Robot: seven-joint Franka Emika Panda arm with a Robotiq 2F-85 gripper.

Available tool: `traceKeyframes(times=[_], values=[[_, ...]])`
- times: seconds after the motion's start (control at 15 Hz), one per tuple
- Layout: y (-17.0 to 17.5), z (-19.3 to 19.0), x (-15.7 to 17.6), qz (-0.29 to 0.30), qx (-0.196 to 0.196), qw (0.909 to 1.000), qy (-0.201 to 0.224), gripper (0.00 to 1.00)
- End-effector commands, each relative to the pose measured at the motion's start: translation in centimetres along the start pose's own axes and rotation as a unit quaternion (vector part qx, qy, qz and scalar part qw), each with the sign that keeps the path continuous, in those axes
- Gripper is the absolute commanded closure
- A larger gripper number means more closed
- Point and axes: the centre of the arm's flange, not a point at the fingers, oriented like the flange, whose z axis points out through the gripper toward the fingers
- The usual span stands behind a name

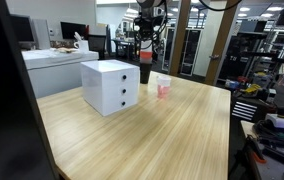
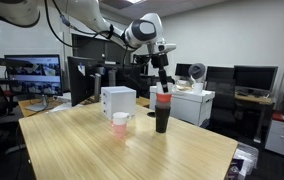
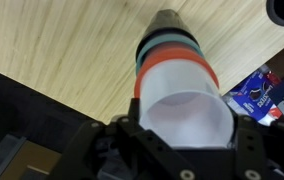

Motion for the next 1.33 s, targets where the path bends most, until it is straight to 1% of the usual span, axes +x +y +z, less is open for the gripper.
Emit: traceKeyframes(times=[0.0,0.8,0.93,1.27], values=[[0.5,-1.5,-0.3,-0.003,0.000,1.0000,0.007,0.53],[0.1,-4.3,0.2,-0.014,0.012,0.9997,0.015,0.53],[0.0,-5.0,0.4,-0.019,0.011,0.9997,0.009,0.53],[0.3,-7.1,0.5,-0.034,-0.005,0.9994,-0.008,0.53]])
